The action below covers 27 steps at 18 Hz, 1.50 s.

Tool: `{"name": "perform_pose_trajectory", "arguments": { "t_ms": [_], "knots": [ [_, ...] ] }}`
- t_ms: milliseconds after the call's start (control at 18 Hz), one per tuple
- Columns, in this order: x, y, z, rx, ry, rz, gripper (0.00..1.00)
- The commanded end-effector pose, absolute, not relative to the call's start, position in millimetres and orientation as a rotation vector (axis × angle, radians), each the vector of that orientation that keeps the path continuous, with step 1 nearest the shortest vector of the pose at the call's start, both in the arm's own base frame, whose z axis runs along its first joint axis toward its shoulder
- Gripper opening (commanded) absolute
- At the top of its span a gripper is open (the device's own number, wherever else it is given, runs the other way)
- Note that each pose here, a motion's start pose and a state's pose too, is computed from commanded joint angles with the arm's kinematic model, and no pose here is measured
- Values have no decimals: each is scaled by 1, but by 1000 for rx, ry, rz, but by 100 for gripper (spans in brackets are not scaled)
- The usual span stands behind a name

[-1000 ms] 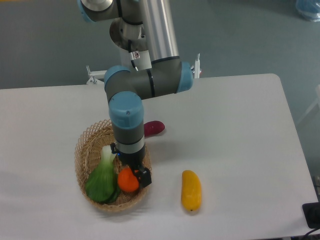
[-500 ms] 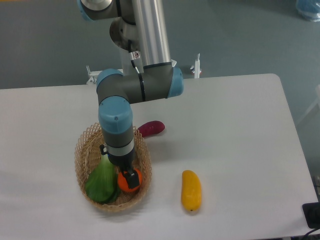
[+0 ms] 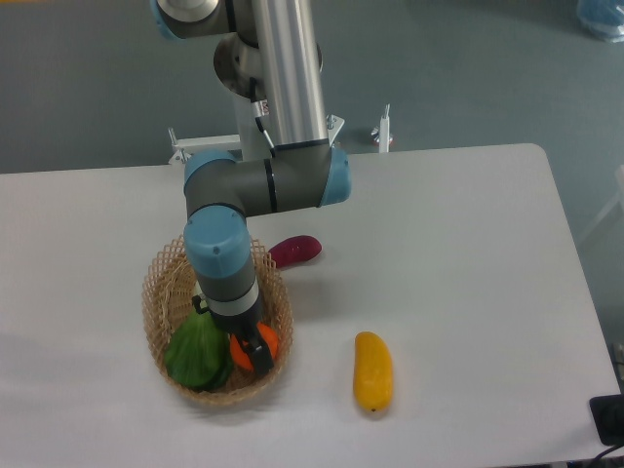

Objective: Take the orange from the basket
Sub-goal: 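Lift the grasped orange up out of the basket, then carry the orange away from the basket, holding it above the table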

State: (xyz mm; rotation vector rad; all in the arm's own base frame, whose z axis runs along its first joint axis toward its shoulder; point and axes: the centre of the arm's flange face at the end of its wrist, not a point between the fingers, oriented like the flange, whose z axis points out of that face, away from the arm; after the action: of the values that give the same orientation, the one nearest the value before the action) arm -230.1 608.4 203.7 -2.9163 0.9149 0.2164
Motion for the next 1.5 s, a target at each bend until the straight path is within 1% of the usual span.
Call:
{"name": "perform_pose_trajectory", "arguments": {
  "t_ms": [167,333,444,556,722,833,944,1111,1167,1222,1500],
  "knots": [
    [-232,611,210,-2907,912,229,88],
    [-232,612,216,-2898,909,236,66],
    [-233,612,220,-2891,908,238,62],
    [-234,614,228,-2877,904,247,62],
    [-243,613,252,-2844,870,258,64],
    [-254,605,262,-2850,837,221,64],
    [-266,601,273,-2849,800,147,64],
    [-287,595,286,-2853,752,134,65],
    [-296,592,289,-2861,733,129,67],
    [-306,588,296,-2871,711,124,72],
    [-337,567,312,-2896,637,126,72]
  ]
}}
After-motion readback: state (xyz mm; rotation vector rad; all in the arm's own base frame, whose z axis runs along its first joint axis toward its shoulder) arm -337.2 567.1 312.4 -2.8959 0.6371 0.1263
